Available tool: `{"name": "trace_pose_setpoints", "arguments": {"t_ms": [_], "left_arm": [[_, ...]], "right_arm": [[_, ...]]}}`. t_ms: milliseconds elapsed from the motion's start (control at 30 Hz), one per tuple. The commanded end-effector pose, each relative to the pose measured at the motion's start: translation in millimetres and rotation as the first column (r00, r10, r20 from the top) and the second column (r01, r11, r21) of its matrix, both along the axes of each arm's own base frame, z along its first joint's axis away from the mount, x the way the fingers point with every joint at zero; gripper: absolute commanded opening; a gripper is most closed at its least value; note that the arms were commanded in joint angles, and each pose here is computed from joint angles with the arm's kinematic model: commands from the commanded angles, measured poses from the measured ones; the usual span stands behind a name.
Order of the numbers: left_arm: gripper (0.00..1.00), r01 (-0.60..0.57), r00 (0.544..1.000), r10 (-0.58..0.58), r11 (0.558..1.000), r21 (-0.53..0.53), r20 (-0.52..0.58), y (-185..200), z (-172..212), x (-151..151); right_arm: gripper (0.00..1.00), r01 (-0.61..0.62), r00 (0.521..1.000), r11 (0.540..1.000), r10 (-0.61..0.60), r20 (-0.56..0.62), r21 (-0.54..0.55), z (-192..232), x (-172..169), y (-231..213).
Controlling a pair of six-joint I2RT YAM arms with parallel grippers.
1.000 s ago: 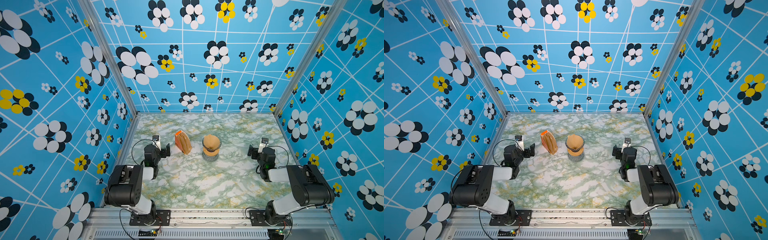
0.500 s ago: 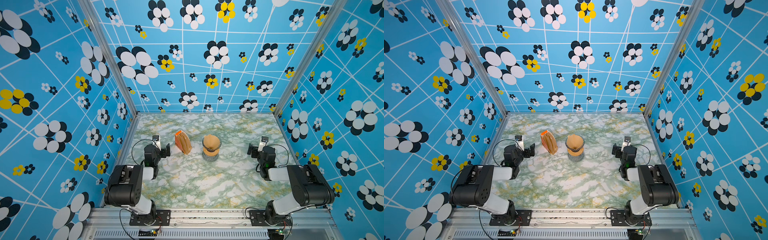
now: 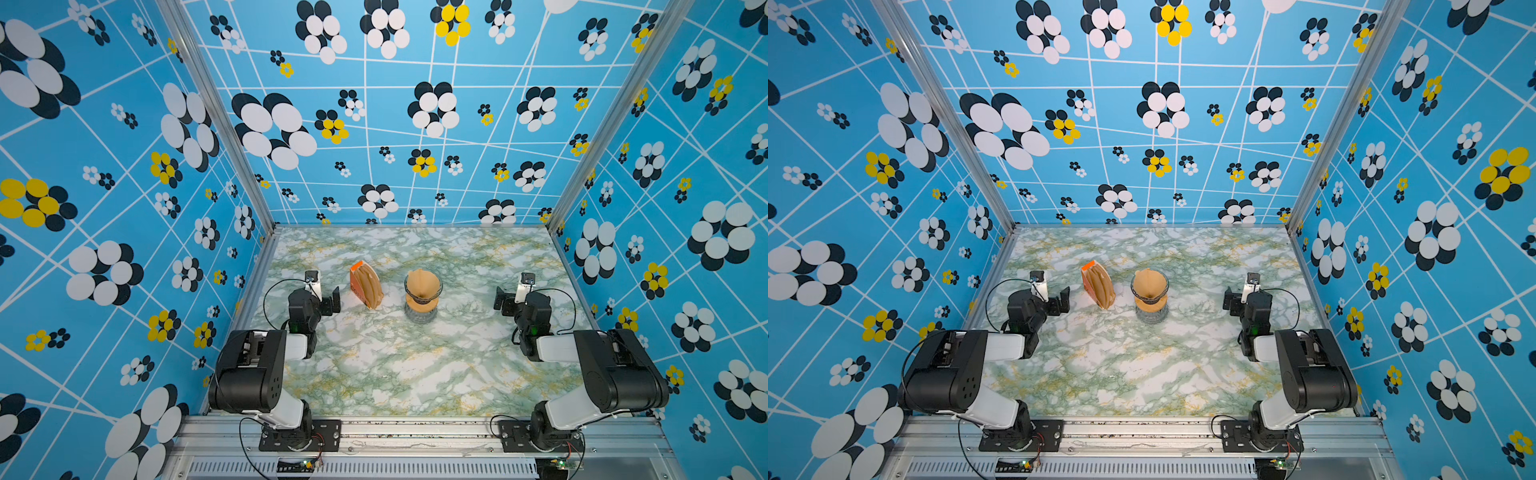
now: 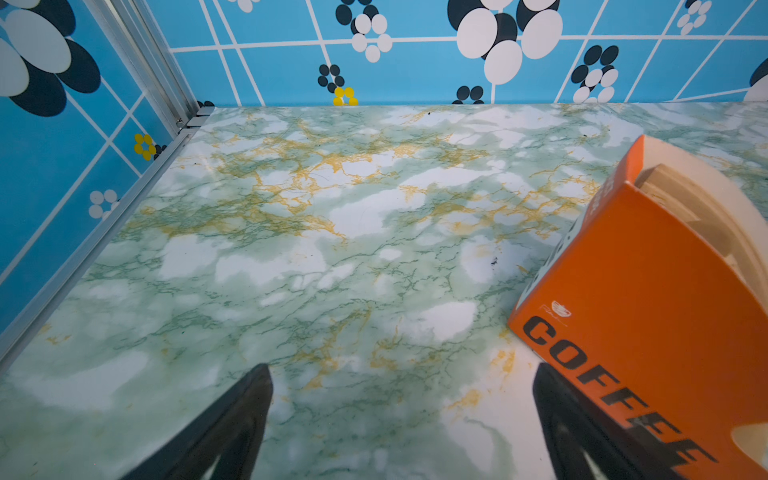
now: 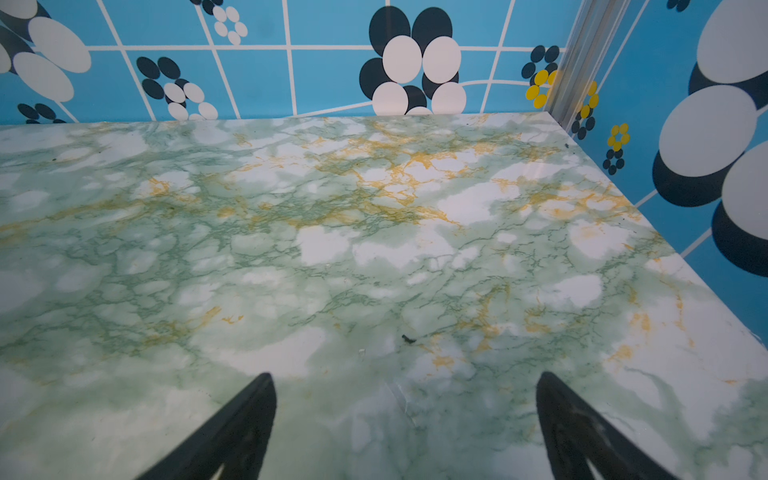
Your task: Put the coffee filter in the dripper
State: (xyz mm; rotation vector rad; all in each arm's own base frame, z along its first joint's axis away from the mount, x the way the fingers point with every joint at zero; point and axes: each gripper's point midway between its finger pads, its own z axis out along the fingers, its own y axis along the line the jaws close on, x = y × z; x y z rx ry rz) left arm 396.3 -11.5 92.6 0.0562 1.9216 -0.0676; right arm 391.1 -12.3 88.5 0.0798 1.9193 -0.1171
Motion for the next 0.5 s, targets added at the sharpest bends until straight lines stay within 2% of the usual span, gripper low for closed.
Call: {"name": "trace_pose_setpoints", "arguments": {"t_ms": [0, 467], "left_arm": [[0.99, 0.009, 1.0, -0.009, 1.0, -0.011, 0.003, -3.0, 1.8, 0.9], [0.99, 0.01, 1.0, -0.01, 1.0, -0.011, 0.004, -3.1, 2.3, 1.4]], "right_arm": [[0.99, 0.025, 1.0, 1.0, -0.025, 0.01, 0.0, 5.8, 4.9, -4.8], [0.99, 0.025, 1.0, 1.0, -0.025, 0.009, 0.0, 5.6, 4.8, -4.8]]}}
